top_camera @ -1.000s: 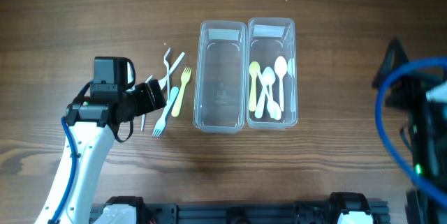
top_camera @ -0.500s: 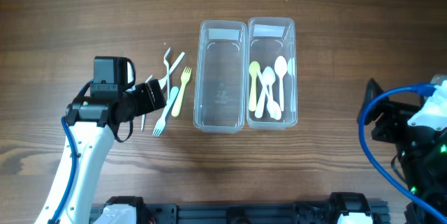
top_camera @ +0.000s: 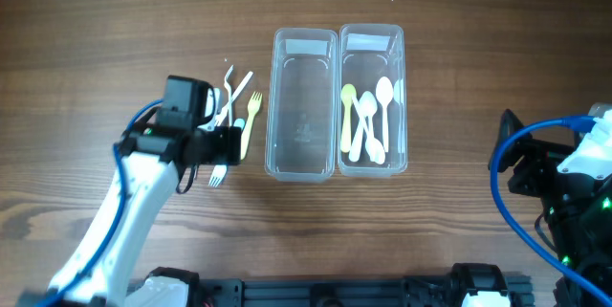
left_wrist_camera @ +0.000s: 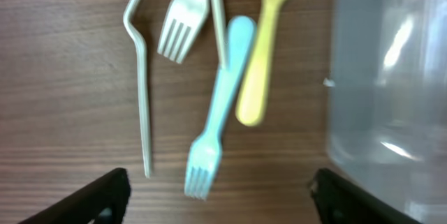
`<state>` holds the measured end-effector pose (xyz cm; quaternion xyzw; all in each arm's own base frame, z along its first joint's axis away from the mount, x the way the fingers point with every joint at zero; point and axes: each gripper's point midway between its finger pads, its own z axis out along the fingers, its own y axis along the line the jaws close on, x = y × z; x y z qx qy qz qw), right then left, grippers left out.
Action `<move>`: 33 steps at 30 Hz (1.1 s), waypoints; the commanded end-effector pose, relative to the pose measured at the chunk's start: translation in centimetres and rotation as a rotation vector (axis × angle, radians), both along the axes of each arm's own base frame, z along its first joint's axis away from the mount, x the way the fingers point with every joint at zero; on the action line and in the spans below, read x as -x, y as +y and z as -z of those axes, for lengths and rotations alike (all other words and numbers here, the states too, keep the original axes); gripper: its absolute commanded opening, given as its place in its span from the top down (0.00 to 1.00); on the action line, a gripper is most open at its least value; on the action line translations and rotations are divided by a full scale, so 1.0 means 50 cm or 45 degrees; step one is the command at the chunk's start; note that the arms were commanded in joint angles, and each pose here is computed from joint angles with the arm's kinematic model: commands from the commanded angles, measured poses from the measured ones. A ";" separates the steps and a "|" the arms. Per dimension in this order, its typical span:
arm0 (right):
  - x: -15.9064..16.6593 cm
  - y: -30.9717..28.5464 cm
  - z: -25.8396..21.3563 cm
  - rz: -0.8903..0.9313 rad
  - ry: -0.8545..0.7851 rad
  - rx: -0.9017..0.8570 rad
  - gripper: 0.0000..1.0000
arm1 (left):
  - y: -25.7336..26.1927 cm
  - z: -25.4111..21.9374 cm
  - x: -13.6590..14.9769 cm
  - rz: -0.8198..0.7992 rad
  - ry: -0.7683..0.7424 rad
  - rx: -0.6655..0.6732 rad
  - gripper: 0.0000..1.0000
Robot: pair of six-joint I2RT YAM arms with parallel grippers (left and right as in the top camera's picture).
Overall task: Pack container
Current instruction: 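Lower the left gripper onto the bent white fork, then carry the bent white fork into the left container and release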
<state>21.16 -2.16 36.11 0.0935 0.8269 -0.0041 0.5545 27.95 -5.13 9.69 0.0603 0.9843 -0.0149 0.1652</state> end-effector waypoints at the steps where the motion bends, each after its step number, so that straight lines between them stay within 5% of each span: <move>1: -0.001 0.004 -0.002 -0.014 -0.001 -0.009 0.00 | 0.046 0.059 -0.043 -0.112 0.052 -0.120 0.16; 5: -0.001 0.004 -0.002 -0.014 -0.001 -0.009 0.00 | 0.112 0.137 -0.048 -0.233 0.188 -0.133 0.23; 7: -0.001 0.004 -0.002 -0.014 -0.001 -0.009 0.00 | 0.129 0.145 -0.052 -0.171 0.193 -0.144 0.22; 10: -0.001 0.004 -0.002 -0.014 -0.001 -0.009 0.00 | 0.092 0.144 -0.068 0.051 0.154 -0.008 0.33; 22: -0.001 0.004 -0.002 -0.014 -0.001 -0.009 0.00 | 0.101 0.212 -0.080 0.049 0.215 -0.042 0.50; 23: -0.001 0.004 -0.002 -0.014 -0.001 -0.009 0.00 | 0.102 0.212 -0.080 0.048 0.216 -0.046 0.53; 27: -0.001 0.004 -0.002 -0.014 -0.001 -0.009 0.00 | 0.122 0.212 -0.078 -0.036 0.223 -0.100 0.93; 33: -0.001 0.004 -0.002 -0.014 -0.001 -0.009 0.00 | 0.122 0.161 -0.089 -0.141 0.185 -0.072 0.96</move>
